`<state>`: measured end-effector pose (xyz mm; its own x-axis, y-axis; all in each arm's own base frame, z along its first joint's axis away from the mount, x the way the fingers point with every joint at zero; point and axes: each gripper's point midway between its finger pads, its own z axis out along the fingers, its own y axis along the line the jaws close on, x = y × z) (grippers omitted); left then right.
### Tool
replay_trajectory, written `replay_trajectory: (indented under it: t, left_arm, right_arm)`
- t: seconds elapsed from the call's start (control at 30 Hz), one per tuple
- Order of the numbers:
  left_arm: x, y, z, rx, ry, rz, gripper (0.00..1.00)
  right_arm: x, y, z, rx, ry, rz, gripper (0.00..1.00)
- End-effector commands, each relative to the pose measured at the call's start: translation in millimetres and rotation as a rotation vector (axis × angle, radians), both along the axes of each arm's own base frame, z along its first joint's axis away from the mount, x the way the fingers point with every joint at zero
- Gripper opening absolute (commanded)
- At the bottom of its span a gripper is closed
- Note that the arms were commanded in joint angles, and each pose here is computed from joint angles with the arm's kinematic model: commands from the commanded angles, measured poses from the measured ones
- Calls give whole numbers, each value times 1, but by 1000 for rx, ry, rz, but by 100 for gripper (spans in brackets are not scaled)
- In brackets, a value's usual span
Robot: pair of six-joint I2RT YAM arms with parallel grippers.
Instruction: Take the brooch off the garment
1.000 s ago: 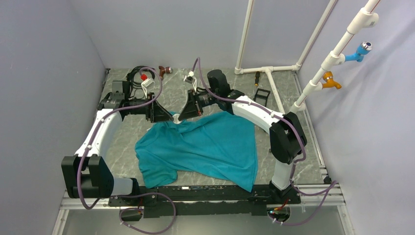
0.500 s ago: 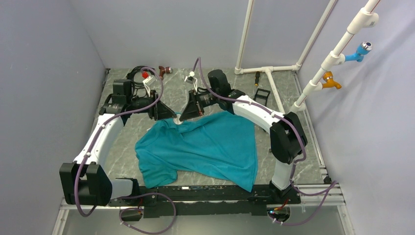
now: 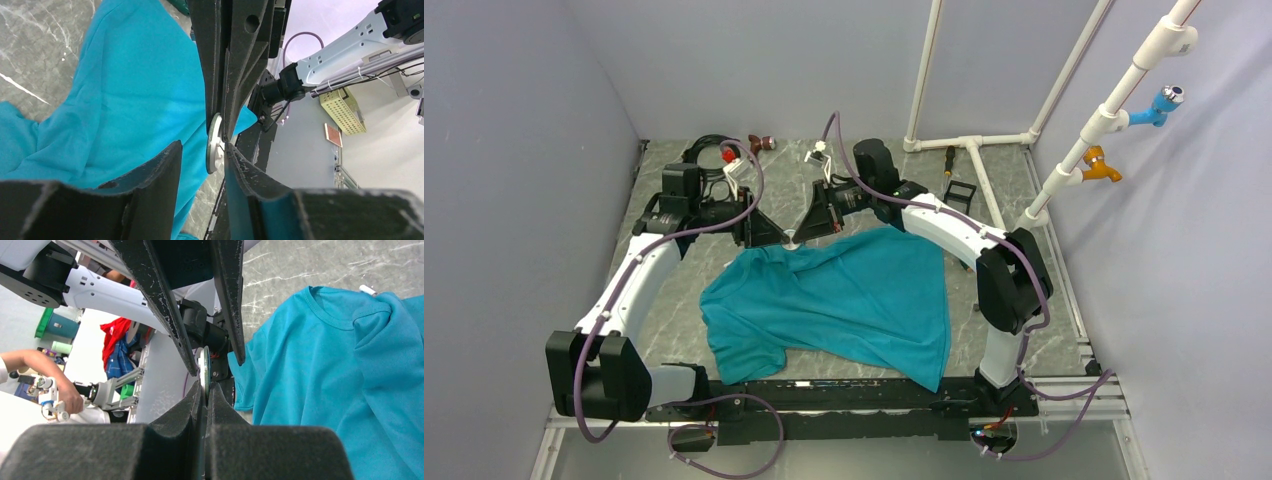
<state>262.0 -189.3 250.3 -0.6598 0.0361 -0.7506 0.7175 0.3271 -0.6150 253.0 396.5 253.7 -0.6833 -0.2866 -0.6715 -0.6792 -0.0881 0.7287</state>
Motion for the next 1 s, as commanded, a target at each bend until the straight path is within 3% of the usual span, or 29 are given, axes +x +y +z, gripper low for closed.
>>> replay_trajectory:
  t: [0.0, 0.47, 0.97]
  left_arm:
    - [0, -2, 1, -2, -29, -9, 39]
    - [16, 2, -5, 75, -61, 75, 25]
    - [29, 9, -8, 138, -80, 162, 22]
  right_arm:
    - [-3, -2, 22, 64, -51, 29, 0]
    - [-4, -2, 25, 78, -48, 55, 0]
    - [-3, 0, 27, 90, -37, 65, 0]
